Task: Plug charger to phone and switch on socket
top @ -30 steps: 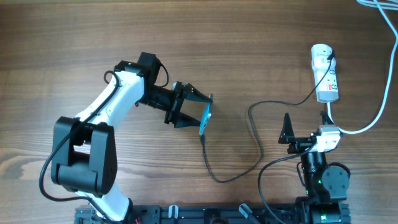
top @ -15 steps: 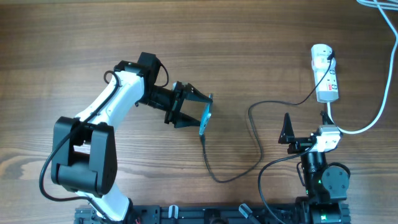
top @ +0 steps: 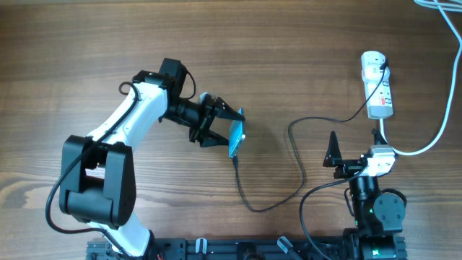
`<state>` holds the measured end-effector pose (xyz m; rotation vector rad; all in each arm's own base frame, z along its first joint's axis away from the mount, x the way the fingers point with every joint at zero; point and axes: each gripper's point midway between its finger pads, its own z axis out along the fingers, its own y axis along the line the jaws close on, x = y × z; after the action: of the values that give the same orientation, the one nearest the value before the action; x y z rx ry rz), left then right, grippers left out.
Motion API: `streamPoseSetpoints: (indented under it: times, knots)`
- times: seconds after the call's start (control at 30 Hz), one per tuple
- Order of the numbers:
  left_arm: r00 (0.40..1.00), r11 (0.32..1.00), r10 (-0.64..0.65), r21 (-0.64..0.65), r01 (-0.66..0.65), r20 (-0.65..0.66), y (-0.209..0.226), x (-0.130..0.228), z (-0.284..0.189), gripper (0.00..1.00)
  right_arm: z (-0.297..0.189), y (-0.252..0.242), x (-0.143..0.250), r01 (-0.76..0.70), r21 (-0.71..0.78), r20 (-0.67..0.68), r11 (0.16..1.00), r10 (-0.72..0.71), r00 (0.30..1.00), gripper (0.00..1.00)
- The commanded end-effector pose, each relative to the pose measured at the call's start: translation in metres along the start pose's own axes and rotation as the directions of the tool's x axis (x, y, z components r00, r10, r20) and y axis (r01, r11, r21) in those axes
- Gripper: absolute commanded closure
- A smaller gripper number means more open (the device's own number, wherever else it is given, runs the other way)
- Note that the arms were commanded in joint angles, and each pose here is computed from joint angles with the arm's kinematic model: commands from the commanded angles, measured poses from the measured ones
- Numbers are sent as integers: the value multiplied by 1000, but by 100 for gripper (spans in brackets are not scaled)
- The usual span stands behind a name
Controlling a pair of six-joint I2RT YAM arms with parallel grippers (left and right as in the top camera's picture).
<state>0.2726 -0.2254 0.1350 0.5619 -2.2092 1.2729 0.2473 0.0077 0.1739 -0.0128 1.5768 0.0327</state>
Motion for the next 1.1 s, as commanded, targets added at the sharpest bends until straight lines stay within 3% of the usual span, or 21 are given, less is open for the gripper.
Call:
streamPoseSetpoints:
  times: [0.0, 0.17, 0.37, 0.47, 0.73, 0.9, 1.0, 1.07]
  knots:
    - [988, 988, 100, -125, -85, 117, 17, -19, -6, 38, -1, 3, -3, 10, -13, 13, 1000, -10, 1000, 0]
    - [949, 948, 274, -213, -238, 159, 23, -35, -9, 37, -1, 3, -3, 11, -13, 13, 1000, -11, 1000, 0]
    - [882, 901, 390, -309, -306, 264, 22, -67, -19, 38, -1, 3, -3, 11, -13, 13, 1000, -11, 1000, 0]
    - [841, 878, 440, -347, -330, 314, 17, -82, -24, 32, -1, 3, -3, 11, -13, 13, 1000, -11, 1000, 0]
    - [699, 811, 549, -494, -314, 458, 11, -124, -51, 33, -1, 5, -4, -2, -27, 18, 1000, 3, 1000, 0]
    - [694, 796, 568, -510, -326, 443, 12, -124, -51, 32, -4, 35, -4, -192, -201, -24, 961, 191, 981, 0]
    - [684, 768, 602, -533, -355, 412, 15, -123, -50, 32, -4, 40, 0, -427, -207, -97, 880, 416, 904, 0]
    - [690, 770, 598, -534, -351, 408, 16, -122, -50, 32, -7, 55, -1, -470, -279, -148, 838, 446, 883, 0]
